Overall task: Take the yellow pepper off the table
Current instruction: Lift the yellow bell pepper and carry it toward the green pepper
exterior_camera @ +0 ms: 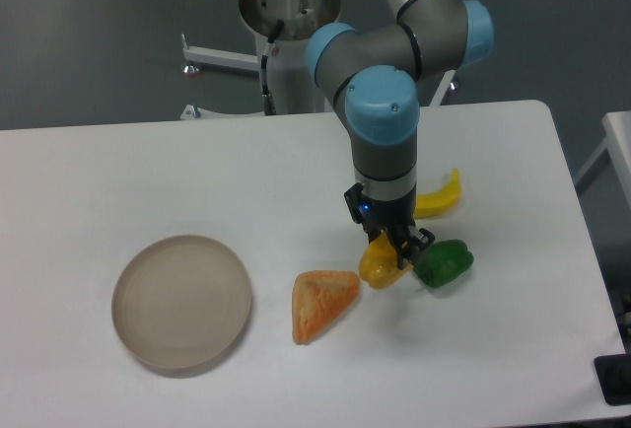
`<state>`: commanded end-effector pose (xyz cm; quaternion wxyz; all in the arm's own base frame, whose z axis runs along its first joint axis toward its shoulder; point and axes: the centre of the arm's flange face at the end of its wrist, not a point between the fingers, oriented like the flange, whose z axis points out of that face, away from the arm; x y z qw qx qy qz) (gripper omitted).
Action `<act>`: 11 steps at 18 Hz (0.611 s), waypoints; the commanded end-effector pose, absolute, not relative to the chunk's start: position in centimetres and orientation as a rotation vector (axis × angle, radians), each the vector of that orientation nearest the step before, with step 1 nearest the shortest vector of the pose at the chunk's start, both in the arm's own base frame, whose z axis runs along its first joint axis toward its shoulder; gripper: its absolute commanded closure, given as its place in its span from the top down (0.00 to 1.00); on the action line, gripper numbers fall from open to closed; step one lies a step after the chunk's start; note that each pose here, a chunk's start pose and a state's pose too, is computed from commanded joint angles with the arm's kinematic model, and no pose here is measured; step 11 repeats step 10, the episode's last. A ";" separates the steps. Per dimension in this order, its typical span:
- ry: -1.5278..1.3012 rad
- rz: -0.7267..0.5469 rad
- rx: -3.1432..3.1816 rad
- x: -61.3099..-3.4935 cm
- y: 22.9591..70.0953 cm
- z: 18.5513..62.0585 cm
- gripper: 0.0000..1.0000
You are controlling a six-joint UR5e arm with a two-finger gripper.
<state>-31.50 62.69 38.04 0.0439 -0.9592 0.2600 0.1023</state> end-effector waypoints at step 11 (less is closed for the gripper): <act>0.797 0.311 -2.930 -31.4 62.7 38.0 0.52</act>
